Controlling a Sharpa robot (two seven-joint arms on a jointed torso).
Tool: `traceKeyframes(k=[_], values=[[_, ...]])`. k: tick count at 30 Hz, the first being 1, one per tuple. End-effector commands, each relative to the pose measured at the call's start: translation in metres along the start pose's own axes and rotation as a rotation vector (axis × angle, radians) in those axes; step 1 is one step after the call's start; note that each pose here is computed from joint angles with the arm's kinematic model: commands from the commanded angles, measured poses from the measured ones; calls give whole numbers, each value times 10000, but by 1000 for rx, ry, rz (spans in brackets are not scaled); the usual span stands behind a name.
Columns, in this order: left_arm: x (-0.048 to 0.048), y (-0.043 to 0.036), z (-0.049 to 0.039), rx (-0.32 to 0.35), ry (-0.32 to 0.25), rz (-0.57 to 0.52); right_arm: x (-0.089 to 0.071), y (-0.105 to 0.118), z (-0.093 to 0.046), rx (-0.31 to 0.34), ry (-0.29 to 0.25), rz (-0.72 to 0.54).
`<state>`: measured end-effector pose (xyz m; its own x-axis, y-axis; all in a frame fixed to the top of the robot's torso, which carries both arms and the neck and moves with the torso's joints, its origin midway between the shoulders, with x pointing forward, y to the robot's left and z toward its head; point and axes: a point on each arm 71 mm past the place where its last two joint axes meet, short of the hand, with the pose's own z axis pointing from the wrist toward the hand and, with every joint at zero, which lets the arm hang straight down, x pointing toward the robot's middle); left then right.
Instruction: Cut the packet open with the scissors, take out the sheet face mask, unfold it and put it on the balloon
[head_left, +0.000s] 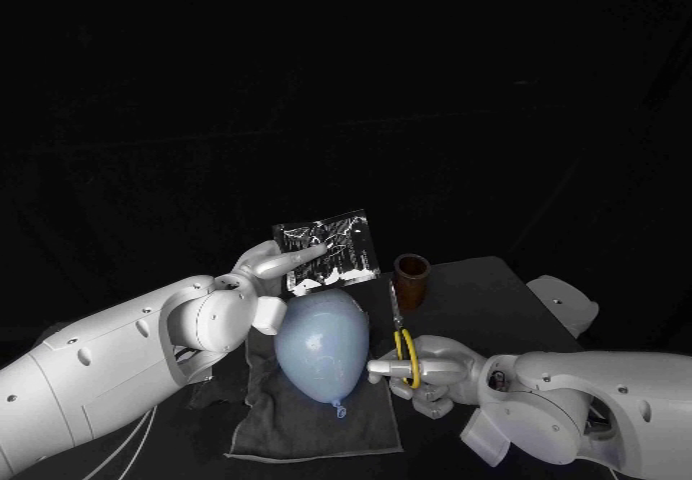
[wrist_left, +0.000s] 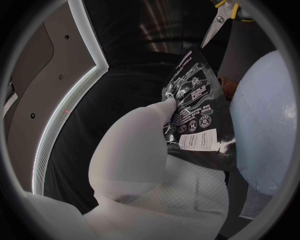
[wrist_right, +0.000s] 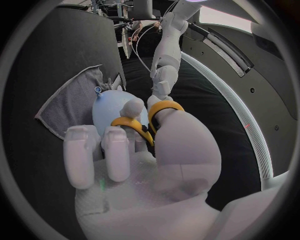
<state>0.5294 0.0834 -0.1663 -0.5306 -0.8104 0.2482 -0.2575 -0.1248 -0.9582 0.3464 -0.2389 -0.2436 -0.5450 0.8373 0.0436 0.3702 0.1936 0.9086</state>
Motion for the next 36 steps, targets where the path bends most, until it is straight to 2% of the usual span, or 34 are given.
traceKeyframes(k=[1, 9, 19, 36], values=[[51, -7, 10, 0, 34, -8, 70, 28, 4, -25, 63, -25], [61, -5, 9, -3, 38, -8, 82, 57, -12, -60, 65, -17], [49, -7, 4, -1, 33, -11, -13, 72, -10, -95, -8, 7], [37, -7, 9, -1, 28, -18, 2, 58, 4, -72, -4, -6]])
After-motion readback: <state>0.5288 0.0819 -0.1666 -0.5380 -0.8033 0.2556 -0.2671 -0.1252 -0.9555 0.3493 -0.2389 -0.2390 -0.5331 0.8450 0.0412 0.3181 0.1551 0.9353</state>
